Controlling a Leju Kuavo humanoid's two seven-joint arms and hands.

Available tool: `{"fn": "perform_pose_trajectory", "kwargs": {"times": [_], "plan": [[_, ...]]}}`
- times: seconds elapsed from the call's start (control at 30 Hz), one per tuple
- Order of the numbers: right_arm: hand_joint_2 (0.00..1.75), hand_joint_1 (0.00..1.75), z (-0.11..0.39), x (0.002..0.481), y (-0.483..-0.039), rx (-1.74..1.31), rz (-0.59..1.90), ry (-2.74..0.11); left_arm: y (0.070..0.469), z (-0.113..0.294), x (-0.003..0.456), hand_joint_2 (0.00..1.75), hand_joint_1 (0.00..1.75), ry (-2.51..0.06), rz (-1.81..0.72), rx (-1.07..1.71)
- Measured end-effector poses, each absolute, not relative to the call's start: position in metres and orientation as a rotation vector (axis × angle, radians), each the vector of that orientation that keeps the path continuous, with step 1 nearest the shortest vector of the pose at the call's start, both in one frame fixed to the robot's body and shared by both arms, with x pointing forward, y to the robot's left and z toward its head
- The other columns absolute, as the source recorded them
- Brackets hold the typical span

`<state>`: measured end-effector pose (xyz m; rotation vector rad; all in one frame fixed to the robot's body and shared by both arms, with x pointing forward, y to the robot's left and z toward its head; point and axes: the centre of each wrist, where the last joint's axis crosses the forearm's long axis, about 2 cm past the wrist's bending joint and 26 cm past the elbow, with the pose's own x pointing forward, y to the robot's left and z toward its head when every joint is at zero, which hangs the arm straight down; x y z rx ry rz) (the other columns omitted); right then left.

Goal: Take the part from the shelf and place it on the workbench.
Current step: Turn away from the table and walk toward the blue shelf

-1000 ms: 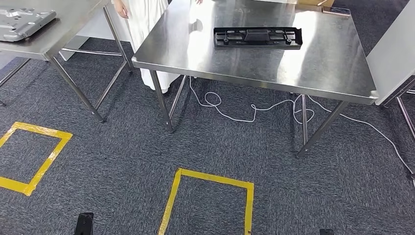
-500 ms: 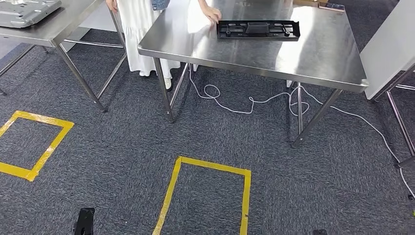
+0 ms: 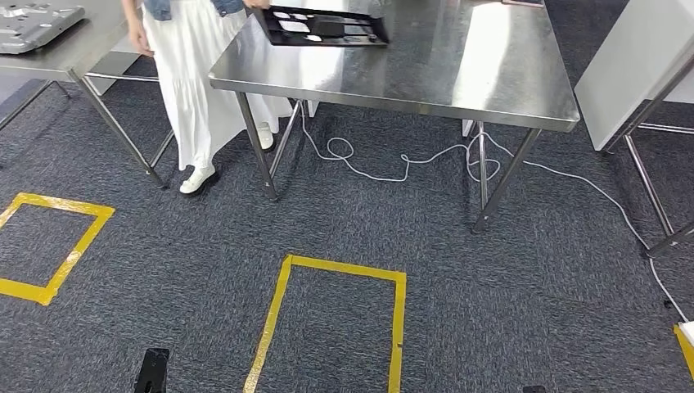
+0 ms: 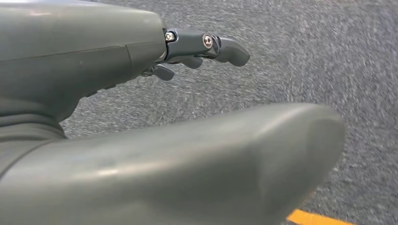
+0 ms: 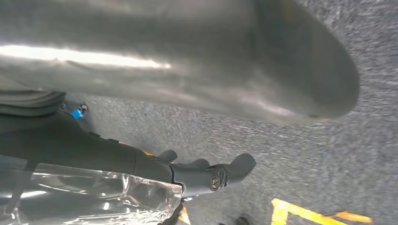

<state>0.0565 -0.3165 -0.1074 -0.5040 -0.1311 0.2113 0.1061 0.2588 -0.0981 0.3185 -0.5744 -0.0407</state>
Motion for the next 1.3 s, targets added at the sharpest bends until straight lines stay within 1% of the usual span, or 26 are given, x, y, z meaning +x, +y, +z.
{"fn": "perform_pose_trajectory", "kwargs": {"times": [0.27,0.9,1.13,1.3], "plan": [[0.0,0.0,-0.108,0.057,-0.312,-0.491,0.213,-0.132,0.26,-0.098,0.106,0.0,0.0,-0.573,-0.048,0.301],[0.0,0.0,-0.108,0.056,-0.316,-0.494,0.209,-0.109,0.251,-0.098,0.107,0.0,0.0,-0.583,-0.064,0.26],[0.0,0.0,-0.108,0.056,-0.311,-0.461,0.182,-0.099,0.25,-0.098,0.107,0.0,0.0,-0.575,-0.122,0.251],[0.0,0.0,-0.108,0.054,-0.309,-0.453,0.149,-0.091,0.246,-0.097,0.108,0.0,0.0,-0.582,-0.116,0.264]]}}
